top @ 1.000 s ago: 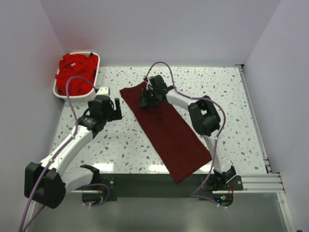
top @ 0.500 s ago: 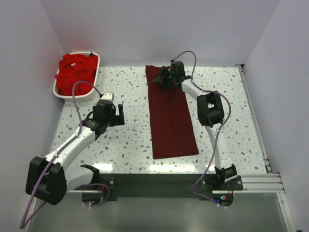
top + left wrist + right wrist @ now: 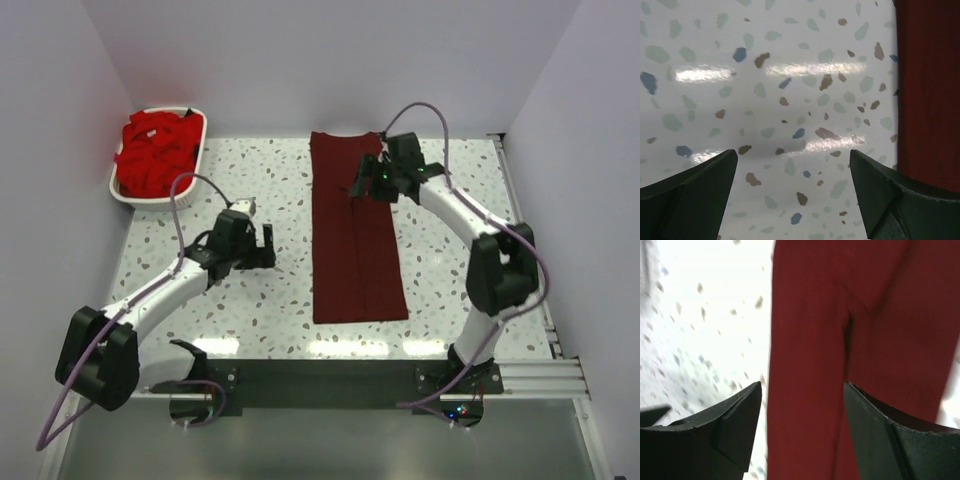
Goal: Fold and stack the t-shirts
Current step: Fold the tshirt
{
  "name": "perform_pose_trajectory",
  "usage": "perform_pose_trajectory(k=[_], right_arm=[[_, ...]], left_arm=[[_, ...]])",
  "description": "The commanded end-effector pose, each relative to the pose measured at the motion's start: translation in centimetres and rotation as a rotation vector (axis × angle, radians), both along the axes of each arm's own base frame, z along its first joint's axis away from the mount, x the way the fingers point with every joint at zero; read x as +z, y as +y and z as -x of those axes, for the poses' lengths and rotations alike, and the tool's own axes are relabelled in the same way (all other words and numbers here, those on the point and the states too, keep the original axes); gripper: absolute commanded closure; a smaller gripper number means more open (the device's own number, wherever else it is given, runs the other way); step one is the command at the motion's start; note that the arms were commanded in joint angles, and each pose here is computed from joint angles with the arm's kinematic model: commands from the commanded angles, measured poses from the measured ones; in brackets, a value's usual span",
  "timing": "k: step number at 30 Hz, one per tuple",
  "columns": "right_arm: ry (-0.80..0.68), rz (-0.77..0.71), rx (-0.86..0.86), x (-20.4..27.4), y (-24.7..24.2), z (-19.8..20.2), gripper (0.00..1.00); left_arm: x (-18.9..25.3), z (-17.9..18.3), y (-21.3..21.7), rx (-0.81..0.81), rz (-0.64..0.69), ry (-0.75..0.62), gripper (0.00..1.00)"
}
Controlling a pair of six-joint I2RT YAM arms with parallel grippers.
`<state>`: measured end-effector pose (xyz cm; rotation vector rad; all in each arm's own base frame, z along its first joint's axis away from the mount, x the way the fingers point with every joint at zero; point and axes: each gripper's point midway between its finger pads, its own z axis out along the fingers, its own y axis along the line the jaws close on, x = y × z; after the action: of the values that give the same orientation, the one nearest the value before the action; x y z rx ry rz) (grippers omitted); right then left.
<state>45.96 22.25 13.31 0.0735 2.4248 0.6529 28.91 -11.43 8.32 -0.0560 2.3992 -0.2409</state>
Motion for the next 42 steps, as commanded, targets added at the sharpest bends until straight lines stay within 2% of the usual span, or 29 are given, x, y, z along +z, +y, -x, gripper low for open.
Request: perform_pose_trajectory(k=[1, 2, 3, 6, 9, 11, 15, 20, 25, 32, 42], right_arm=[[0.064, 0.254, -0.006, -0.8, -6.3, 7.0, 0.32], [0.080, 0.282, -0.013, -1.0, -7.2, 8.5, 0.33], [0.168, 0.326, -0.006, -3.0, -8.6, 11.6, 0.35], [0.198, 0.331, -0.008, -2.8, -9.9, 15.7, 0.39], [0.319, 0.320, -0.019, -5.6, -11.2, 21.5, 0.40], [0.374, 0.289, -0.041, -6.9, -11.4, 24.2, 0.44], [0.439, 0.237, -0.032, -8.9, -11.0, 27.1, 0.47], [0.491, 0.220, -0.035, -10.3, -10.9, 28.7, 0.49], [0.526, 0.239, -0.036, -11.5, -11.2, 29.7, 0.52], [0.539, 0.252, -0.041, -12.3, -11.3, 30.2, 0.57], [0.496, 0.283, -0.060, -11.4, -11.8, 29.2, 0.56]], left_arm=[[0.7, 1.5, -5.0, -0.071, 0.118, 0.051, 0.01], [0.1, 2.1, -5.8, -0.063, 0.136, 0.088, 0.04], [-0.2, 2.7, -6.5, -0.073, 0.141, 0.109, 0.05], [-1.6, 5.0, -8.5, -0.109, 0.139, 0.189, 0.09], [-3.0, 7.4, -9.9, -0.136, 0.122, 0.257, 0.12], [-4.0, 9.3, -11.4, -0.175, 0.116, 0.303, 0.14], [-5.0, 10.5, -12.8, -0.198, 0.093, 0.346, 0.18], [-5.7, 11.0, -13.8, -0.213, 0.052, 0.372, 0.28], [-6.3, 11.6, -14.2, -0.222, 0.054, 0.407, 0.32], [-6.7, 12.3, -14.6, -0.237, 0.046, 0.435, 0.32], [-7.2, 13.1, -14.8, -0.260, 0.042, 0.487, 0.35]])
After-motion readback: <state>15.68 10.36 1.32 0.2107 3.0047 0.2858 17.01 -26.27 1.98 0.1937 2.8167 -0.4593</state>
